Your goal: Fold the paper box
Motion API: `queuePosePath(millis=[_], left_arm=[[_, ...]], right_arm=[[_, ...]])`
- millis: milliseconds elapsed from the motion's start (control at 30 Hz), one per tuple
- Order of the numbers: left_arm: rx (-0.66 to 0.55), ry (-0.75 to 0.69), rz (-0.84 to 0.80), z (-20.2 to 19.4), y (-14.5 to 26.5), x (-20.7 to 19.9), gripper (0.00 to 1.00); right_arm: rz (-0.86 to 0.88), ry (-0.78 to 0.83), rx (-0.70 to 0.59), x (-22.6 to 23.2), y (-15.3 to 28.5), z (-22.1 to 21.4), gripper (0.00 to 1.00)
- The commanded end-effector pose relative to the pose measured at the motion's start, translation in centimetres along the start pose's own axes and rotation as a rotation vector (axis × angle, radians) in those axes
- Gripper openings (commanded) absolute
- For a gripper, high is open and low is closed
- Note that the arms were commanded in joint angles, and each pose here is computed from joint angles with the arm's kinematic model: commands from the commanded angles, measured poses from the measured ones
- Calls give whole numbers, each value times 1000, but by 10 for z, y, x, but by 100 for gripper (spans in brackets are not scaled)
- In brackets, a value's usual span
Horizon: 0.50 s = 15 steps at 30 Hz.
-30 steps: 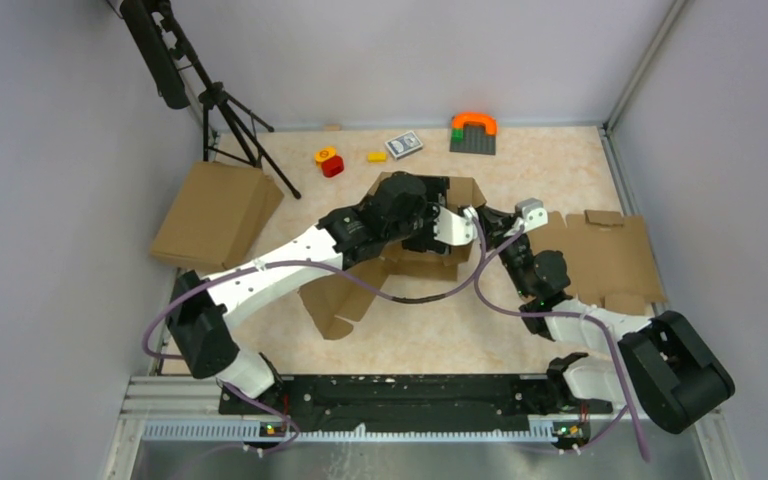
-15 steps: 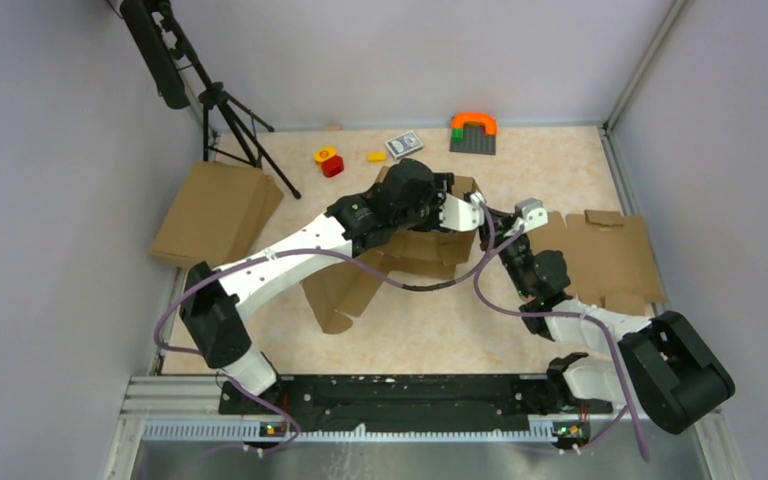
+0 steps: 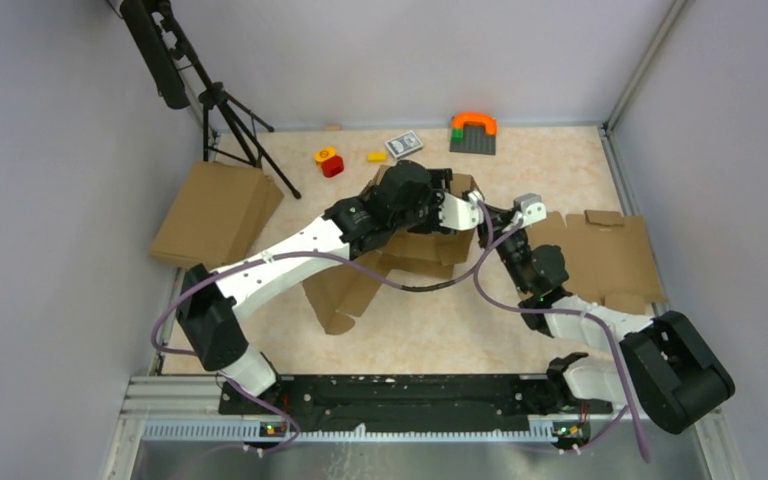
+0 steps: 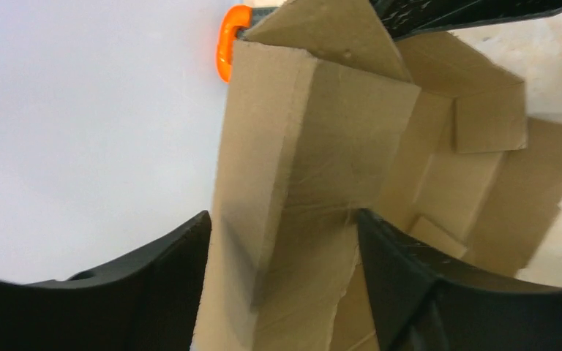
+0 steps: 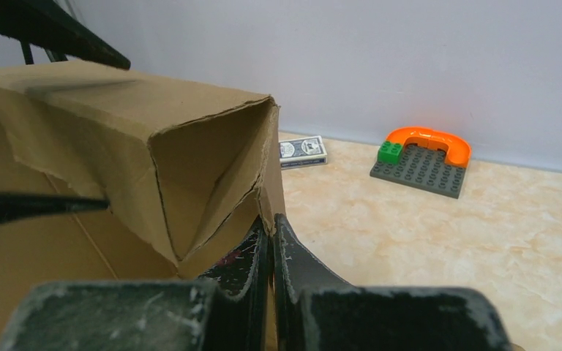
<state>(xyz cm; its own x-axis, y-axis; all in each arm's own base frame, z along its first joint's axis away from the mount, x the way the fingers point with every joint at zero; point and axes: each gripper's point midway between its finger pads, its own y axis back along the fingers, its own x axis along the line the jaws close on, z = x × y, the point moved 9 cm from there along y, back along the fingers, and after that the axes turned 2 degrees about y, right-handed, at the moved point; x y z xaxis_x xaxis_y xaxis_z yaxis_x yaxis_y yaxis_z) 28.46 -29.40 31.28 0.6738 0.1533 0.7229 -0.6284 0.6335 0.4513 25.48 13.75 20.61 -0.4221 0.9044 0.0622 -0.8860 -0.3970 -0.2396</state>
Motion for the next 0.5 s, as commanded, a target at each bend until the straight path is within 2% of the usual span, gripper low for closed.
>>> queuePosePath(millis=[0,100,300,467], left_arm=[[-58,17,37,8,15,4,85],[-91,40,16,13,27,7,98],[-121,116,-22,21,52,12,99],[-264,249,30,37,98,25,99]], right_arm=[[38,-34,-11,9,-8,8,0],[29,-27,-7,8,-8,8,0],[27,-27,4,8,-10,7,0],[27,-25,3,8,-10,8,0]])
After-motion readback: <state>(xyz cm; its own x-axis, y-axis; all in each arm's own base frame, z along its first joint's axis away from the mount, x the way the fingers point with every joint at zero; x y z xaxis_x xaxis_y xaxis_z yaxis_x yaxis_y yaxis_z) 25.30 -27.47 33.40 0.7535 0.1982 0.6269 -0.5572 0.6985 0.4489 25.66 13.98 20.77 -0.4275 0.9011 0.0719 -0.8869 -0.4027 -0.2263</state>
